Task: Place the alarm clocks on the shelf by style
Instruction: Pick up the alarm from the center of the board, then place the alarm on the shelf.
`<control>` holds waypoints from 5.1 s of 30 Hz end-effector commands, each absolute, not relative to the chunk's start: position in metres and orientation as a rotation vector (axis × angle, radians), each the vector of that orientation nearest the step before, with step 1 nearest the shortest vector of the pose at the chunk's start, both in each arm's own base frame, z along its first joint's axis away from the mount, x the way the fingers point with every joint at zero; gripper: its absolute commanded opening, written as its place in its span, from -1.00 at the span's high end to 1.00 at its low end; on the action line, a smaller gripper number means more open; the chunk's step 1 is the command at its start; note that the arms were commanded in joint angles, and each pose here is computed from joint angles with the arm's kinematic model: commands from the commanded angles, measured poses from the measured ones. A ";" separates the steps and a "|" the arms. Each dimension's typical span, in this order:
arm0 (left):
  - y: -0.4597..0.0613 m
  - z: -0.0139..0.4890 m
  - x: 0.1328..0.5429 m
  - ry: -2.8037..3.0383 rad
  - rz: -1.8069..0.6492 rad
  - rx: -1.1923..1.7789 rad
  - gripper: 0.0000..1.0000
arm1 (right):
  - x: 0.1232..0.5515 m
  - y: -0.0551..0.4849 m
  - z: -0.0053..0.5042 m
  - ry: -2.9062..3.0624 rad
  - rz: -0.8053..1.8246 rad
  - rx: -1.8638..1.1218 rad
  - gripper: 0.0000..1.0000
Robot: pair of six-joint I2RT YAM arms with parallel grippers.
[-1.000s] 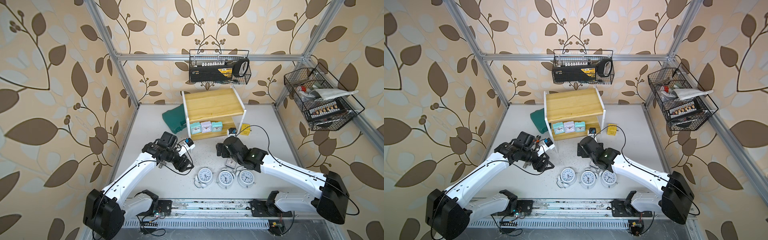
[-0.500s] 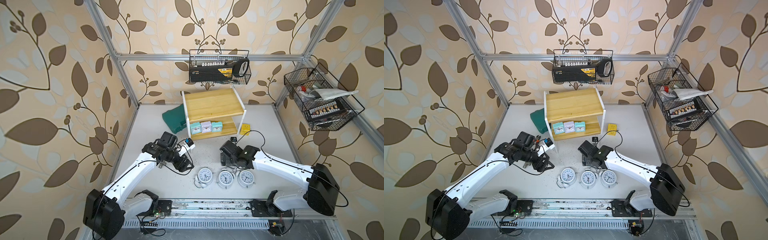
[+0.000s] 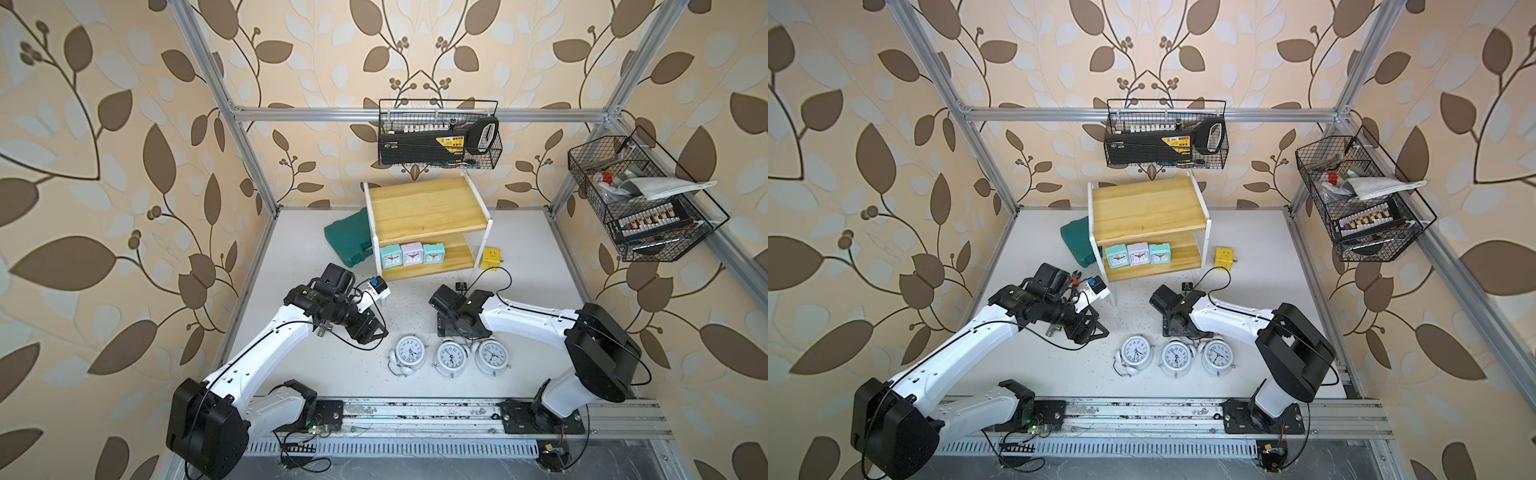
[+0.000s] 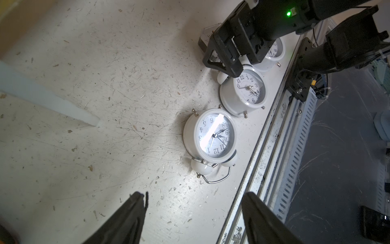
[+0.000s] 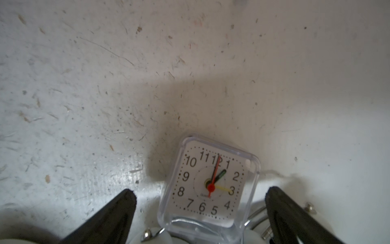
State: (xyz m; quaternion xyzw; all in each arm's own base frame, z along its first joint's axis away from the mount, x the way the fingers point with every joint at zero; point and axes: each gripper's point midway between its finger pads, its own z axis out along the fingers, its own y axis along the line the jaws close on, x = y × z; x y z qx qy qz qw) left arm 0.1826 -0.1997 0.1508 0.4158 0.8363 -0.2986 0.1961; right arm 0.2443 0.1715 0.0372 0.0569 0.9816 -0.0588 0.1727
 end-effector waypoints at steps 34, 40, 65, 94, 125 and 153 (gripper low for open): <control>-0.210 0.184 0.182 2.303 -0.948 1.159 -0.53 | 0.271 0.244 0.138 2.145 0.326 -0.336 -0.09; -0.217 0.205 0.191 2.340 -1.004 1.111 -0.55 | 0.256 0.275 0.156 1.963 0.395 -0.442 -0.07; -0.238 0.202 0.194 2.449 -1.295 0.973 -0.52 | 0.209 0.346 0.186 1.698 0.514 -0.594 -0.04; -0.234 0.185 0.193 2.463 -1.203 1.020 0.52 | 0.211 0.364 0.179 1.732 0.551 -0.614 -0.45; -0.231 0.178 0.194 2.445 -1.093 1.072 -0.34 | 0.233 0.345 0.163 1.839 0.578 -0.577 0.03; -0.213 0.196 0.194 2.314 -1.027 1.053 -0.48 | 0.320 0.210 0.239 1.515 0.392 -0.102 0.06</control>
